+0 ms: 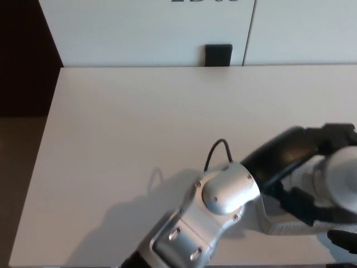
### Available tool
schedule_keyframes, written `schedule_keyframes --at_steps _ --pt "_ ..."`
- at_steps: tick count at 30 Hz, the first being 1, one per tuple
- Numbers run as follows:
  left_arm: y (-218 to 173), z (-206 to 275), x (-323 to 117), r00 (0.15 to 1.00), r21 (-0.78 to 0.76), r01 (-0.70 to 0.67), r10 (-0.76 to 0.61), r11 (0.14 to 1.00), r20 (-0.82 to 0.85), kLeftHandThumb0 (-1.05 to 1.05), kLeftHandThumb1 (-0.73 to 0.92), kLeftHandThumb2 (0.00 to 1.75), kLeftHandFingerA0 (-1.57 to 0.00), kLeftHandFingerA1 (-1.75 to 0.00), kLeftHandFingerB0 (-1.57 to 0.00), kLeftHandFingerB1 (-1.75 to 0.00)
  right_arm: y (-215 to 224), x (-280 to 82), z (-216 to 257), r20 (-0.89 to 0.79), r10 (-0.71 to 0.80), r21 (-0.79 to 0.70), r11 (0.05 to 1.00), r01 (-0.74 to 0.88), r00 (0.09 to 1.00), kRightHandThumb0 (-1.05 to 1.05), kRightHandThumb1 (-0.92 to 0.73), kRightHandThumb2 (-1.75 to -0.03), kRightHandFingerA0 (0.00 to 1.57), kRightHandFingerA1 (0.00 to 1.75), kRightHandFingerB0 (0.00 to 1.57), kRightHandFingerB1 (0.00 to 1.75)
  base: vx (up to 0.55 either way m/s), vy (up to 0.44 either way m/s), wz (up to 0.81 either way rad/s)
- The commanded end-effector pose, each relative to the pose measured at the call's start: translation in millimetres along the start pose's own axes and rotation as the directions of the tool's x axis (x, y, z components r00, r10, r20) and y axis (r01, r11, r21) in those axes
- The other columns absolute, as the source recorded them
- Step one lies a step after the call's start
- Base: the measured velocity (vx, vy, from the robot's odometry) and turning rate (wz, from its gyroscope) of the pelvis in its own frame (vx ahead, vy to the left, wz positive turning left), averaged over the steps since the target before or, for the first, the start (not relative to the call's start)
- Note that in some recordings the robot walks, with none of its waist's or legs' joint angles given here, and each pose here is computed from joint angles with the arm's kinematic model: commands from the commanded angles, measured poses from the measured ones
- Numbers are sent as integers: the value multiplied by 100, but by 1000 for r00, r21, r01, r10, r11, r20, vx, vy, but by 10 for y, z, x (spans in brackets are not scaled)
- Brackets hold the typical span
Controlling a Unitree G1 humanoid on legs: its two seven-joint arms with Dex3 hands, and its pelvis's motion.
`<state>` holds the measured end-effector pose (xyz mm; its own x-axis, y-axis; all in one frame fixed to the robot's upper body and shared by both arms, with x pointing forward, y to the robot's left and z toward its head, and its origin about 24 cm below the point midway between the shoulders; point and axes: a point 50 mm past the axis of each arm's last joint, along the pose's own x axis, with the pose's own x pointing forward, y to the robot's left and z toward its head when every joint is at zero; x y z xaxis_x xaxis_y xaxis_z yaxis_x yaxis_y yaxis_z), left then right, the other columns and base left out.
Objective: The robot walk up to a desk on which a bottle is kept on the left hand side and a container is kept on the right hand side. The robot uses its left hand to pick up the bottle and places it in the container.
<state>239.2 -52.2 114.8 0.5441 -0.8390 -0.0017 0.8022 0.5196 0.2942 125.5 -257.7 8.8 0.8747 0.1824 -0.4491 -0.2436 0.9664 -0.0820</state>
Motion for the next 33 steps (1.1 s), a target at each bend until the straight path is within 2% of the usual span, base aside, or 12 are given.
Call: schedule_keyframes --at_steps 1,3,8,9,11,12,16,20,26,31,32,33 --pt "-225 114 -25 995 -19 97 -96 995 29 -35 79 69 -100 -110 -80 -90 -37 28 81 20 -2 -52 999 3 1000 -49 -80 -81 14 46 9 36 0 0 0" --pt "-248 108 -46 993 -12 109 -109 994 35 -36 81 63 -95 -114 -79 -87 -32 25 76 21 -16 -27 999 17 1000 -41 -86 -65 3 30 0 19 0 0 0" --pt "-232 76 -63 994 -28 104 -103 994 37 -36 79 63 -96 -116 -78 -90 -37 31 85 19 -19 -44 999 20 1000 -50 -74 -86 7 41 0 16 0 0 0" --pt "-200 70 -66 995 -38 98 -97 994 25 -38 80 63 -97 -115 -78 -89 -34 35 102 21 -19 -51 998 20 1000 -56 -72 -86 0 20 0 0 0 0 0" --pt "-175 71 -65 995 -47 94 -93 994 21 -37 81 63 -98 -113 -78 -88 -34 49 112 22 -18 -55 998 19 1000 -49 -82 -68 5 33 1 17 0 0 0" --pt "-157 75 -62 996 -51 90 -89 995 21 -38 81 64 -99 -112 -79 -87 -42 62 121 17 -12 -67 998 13 1000 -31 -71 -118 1 51 0 49 0 0 0" --pt "-129 84 -59 996 -63 83 -81 995 31 -38 81 63 -98 -110 -78 -88 -52 74 125 10 -9 -43 999 10 1000 -32 -71 -117 2 50 0 48 0 0 0" --pt "-62 111 -65 997 -71 62 -58 996 57 -35 80 66 -95 -115 -81 -84 -43 88 149 40 -15 -43 999 17 999 -44 -84 -64 26 40 20 32 0 0 0" --pt "102 130 -82 998 -76 -7 12 997 62 -32 78 68 -97 -121 -79 -90 -59 105 151 51 -18 -11 1000 18 999 -45 -82 -64 26 41 24 36 0 0 0" --pt "355 50 -123 992 -135 -124 127 983 17 -34 78 64 -104 -74 -68 -43 -58 125 152 53 -23 -26 999 24 998 -43 -84 -64 27 41 24 36 0 0 0" --pt "380 34 -130 990 -144 -138 141 980 8 -51 73 63 -62 -43 -32 -31 -59 126 152 54 -24 -26 999 25 998 -42 -84 -64 27 41 24 36 0 0 0" --pt "393 26 -132 989 -148 -145 147 978 4 -51 73 63 -62 -43 -32 -31 -60 127 152 55 -24 -25 999 25 998 -42 -84 -64 27 41 24 36 0 0 0"
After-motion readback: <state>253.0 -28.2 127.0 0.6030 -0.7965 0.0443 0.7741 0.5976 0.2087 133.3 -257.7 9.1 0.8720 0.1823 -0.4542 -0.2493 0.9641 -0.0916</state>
